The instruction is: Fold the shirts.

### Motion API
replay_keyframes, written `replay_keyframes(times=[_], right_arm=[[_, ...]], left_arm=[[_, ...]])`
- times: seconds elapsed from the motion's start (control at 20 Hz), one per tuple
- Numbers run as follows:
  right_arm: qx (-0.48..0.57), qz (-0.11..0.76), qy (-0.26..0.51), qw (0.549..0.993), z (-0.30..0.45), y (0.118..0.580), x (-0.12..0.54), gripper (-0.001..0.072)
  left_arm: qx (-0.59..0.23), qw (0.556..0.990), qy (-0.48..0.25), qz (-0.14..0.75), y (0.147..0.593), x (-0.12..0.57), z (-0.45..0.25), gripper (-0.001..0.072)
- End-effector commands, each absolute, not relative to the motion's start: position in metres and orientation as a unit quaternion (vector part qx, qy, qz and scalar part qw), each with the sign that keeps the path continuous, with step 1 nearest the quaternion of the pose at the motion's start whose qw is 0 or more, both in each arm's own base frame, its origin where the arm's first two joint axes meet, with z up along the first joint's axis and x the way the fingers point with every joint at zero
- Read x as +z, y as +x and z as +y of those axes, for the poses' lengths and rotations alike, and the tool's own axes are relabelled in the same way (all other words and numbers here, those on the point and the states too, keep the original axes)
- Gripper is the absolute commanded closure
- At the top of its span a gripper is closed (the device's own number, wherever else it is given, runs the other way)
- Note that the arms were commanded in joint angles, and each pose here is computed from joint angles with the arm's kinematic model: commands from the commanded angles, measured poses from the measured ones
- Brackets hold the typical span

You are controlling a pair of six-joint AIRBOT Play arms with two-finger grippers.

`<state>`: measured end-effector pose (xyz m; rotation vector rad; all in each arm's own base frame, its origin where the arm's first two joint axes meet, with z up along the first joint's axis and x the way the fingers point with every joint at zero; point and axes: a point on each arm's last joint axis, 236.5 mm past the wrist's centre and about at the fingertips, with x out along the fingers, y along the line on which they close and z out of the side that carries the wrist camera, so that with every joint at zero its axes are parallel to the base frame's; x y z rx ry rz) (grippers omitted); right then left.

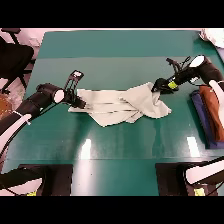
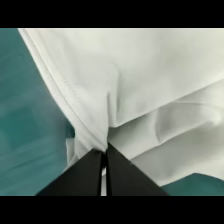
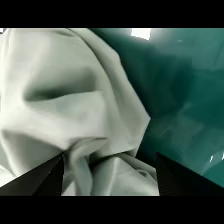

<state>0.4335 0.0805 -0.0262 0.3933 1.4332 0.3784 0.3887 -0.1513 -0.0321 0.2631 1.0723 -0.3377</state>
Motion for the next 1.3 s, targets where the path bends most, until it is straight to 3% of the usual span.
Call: replay_keyframes(times=[0.0, 0.2, 0.45, 0.55, 0.65, 0.7, 0.75, 0.9, 1.1, 1.25], right_arm=[[0.155, 0.613, 0.178, 0.754, 0.064, 0.445, -0.001, 0.0088], [0.123, 0.551, 0.049, 0.824, 0.03, 0.441, 0.061, 0.0088], [0.238, 0.425, -0.097, 0.868, 0.113, 0.426, 0.145, 0.0088], [0.301, 0.408, -0.149, 0.849, 0.164, 0.409, 0.147, 0.0115], [0.349, 0.421, -0.177, 0.818, 0.209, 0.392, 0.126, 0.0276], [0.366, 0.433, -0.196, 0.8, 0.226, 0.386, 0.109, 0.0284], [0.373, 0.446, -0.221, 0.783, 0.238, 0.382, 0.09, 0.0279], [0.373, 0.48, -0.273, 0.745, 0.262, 0.378, 0.036, 0.0108], [0.387, 0.519, -0.286, 0.706, 0.279, 0.366, -0.012, 0.0108], [0.373, 0.531, -0.27, 0.711, 0.278, 0.374, -0.027, 0.0109]], left_arm=[[-0.163, 0.834, 0.127, 0.511, 0.388, -0.037, -0.152, 0.0683], [-0.161, 0.829, 0.129, 0.519, 0.384, -0.039, -0.15, 0.0683], [-0.161, 0.829, 0.128, 0.519, 0.384, -0.039, -0.15, 0.0683], [-0.161, 0.829, 0.128, 0.519, 0.384, -0.039, -0.15, 0.0683], [-0.161, 0.829, 0.129, 0.519, 0.384, -0.039, -0.15, 0.0683], [-0.161, 0.829, 0.129, 0.52, 0.383, -0.039, -0.15, 0.0683], [-0.161, 0.827, 0.129, 0.522, 0.382, -0.039, -0.15, 0.0683], [-0.16, 0.824, 0.131, 0.528, 0.38, -0.04, -0.149, 0.0683], [-0.16, 0.823, 0.131, 0.53, 0.379, -0.04, -0.148, 0.0683], [-0.16, 0.822, 0.131, 0.53, 0.379, -0.04, -0.148, 0.0683]])
